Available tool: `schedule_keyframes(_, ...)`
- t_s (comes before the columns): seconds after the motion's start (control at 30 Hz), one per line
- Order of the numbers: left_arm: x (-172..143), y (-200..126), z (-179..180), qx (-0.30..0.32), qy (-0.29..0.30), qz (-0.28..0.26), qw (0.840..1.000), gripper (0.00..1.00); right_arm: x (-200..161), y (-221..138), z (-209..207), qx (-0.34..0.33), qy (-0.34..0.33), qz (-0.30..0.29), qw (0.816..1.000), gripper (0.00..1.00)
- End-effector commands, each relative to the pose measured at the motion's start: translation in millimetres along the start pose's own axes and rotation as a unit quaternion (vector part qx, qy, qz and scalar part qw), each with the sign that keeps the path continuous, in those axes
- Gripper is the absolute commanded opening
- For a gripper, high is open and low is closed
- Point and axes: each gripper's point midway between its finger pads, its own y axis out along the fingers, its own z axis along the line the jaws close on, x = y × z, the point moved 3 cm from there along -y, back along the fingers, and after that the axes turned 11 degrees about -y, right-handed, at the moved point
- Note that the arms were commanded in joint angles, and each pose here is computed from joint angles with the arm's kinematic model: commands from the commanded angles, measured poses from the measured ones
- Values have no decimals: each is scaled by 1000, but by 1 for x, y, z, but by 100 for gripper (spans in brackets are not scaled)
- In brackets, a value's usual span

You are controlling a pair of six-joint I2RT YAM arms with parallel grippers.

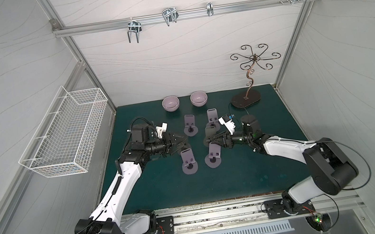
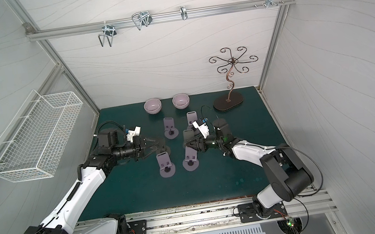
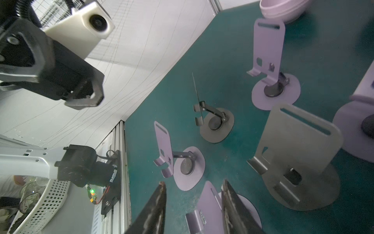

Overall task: Open the phone stand
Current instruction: Place the phone stand at the center of the board, then reset both arms

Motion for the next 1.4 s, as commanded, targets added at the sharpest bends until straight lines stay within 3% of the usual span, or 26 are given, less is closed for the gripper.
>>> schedule_keyframes(0.0, 1, -8, -13, -18, 44, -17, 999, 60, 17, -11, -1, -24, -18, -1, 1000, 46)
schedule_keyframes(0.23, 16, -31, -26, 57, 124, -106, 985, 83, 58, -49, 18, -94, -66, -2, 993, 48)
schedule_keyframes(0.27, 20, -37, -31, 71, 139, -126, 980, 99, 65, -57, 20, -114, -72, 0, 991, 50)
schedule_keyframes(0.37, 37, -52, -37, 116, 182, -193, 957, 100, 80, -82, 24, -178, -65, -6, 982, 99)
schedule_keyframes(0.47, 62, -64, -20, 176, 216, -262, 924, 99, 87, -106, 25, -238, -59, -2, 969, 99)
schedule_keyframes(0.53, 80, -73, 2, 228, 244, -303, 892, 98, 84, -122, 14, -305, -47, 3, 951, 99)
schedule_keyframes(0.6, 101, -86, 33, 286, 260, -356, 851, 98, 75, -136, 0, -368, -46, 1, 929, 99)
schedule_keyframes(0.73, 130, -99, 79, 343, 317, -435, 770, 99, 45, -134, -23, -410, -81, 21, 908, 99)
schedule_keyframes(0.8, 144, -103, 103, 373, 314, -449, 748, 99, 36, -137, -35, -440, -52, 29, 896, 99)
schedule_keyframes(0.83, 152, -107, 112, 379, 293, -464, 745, 99, 33, -136, -39, -441, -43, 27, 896, 99)
schedule_keyframes(0.9, 164, -102, 113, 340, 305, -475, 752, 99, 30, -131, -46, -430, -40, 13, 902, 99)
schedule_keyframes(0.97, 180, -87, 121, 345, 331, -456, 750, 100, 27, -128, -58, -435, -59, -12, 898, 99)
schedule_keyframes(1.07, 191, -71, 140, 362, 343, -402, 768, 100, 13, -132, -87, -461, -55, -10, 886, 99)
schedule_keyframes(1.17, 187, -68, 150, 337, 362, -428, 757, 100, -9, -144, -115, -487, -45, -1, 872, 99)
schedule_keyframes(1.27, 183, -73, 165, 321, 373, -476, 729, 100, -24, -167, -134, -510, -34, -42, 859, 99)
schedule_keyframes(1.33, 184, -73, 169, 342, 348, -458, 743, 100, -27, -178, -142, -518, -21, -55, 853, 99)
schedule_keyframes(1.37, 187, -72, 168, 337, 356, -465, 737, 100, -31, -178, -148, -523, -28, -54, 850, 99)
